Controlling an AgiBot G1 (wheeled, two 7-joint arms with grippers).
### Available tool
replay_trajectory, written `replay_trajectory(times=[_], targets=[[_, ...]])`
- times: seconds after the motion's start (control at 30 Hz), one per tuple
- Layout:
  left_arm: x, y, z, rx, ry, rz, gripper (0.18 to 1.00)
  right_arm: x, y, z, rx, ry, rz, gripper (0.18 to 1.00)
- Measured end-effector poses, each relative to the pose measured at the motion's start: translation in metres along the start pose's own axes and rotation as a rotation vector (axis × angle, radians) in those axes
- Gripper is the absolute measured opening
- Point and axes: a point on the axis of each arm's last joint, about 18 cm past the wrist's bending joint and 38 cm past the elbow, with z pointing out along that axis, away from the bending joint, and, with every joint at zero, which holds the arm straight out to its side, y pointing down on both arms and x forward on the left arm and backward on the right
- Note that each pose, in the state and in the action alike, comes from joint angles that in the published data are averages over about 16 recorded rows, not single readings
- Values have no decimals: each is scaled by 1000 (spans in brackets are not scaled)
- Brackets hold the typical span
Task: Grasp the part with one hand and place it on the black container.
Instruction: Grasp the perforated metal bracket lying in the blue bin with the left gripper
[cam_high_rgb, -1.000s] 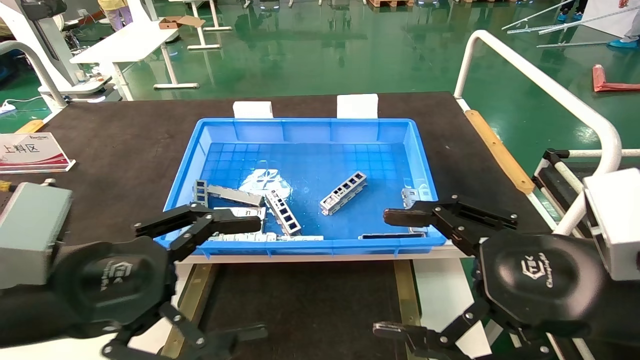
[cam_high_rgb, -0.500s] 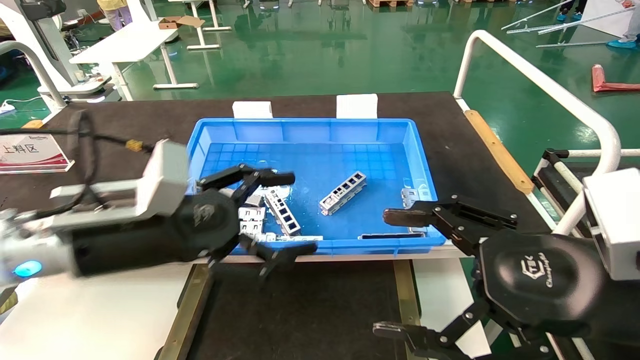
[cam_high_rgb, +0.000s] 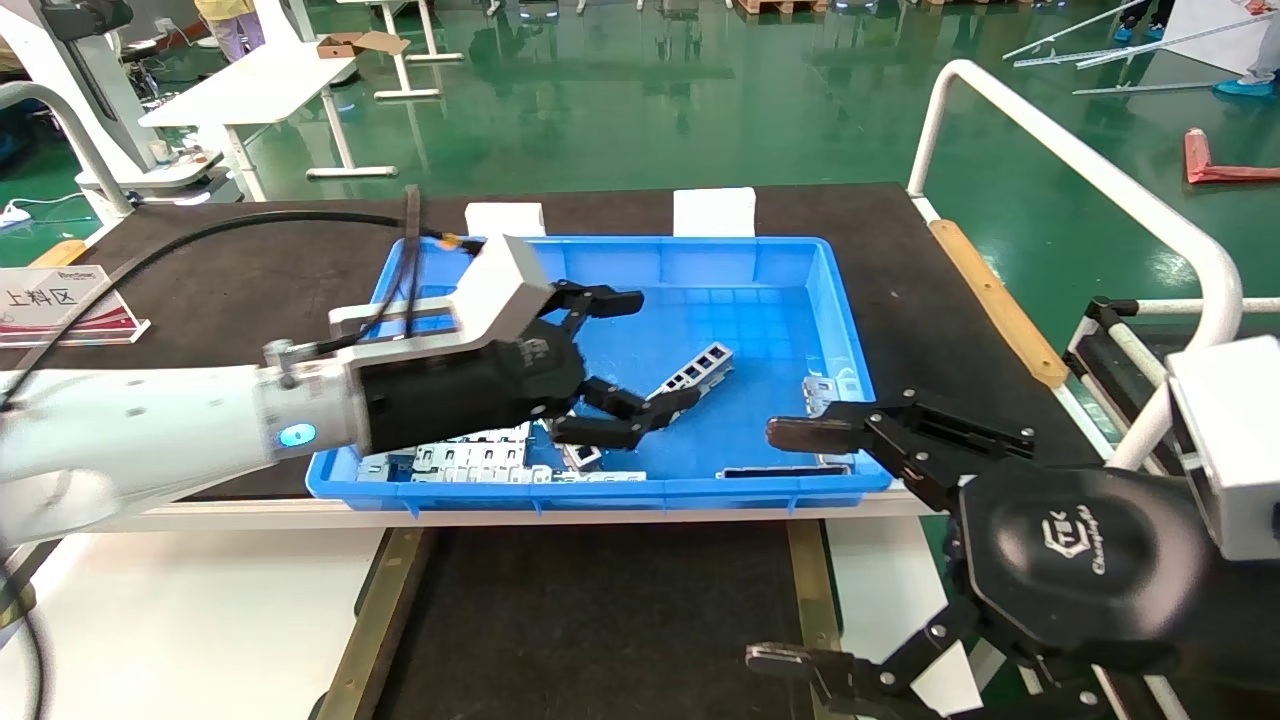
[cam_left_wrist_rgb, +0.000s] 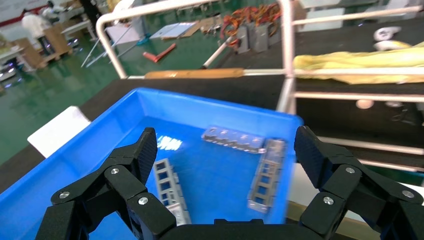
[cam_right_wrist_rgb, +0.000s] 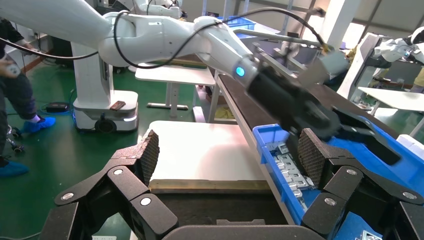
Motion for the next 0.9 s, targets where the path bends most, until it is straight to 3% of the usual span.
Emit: replay_trajectory(times=[0.43, 0.9], targets=[[-22, 32, 69, -97, -137, -26, 1001, 0, 0, 0, 0, 0, 0, 1001], [-13, 61, 92, -172, -194, -52, 1001, 0, 0, 0, 0, 0, 0, 1001]])
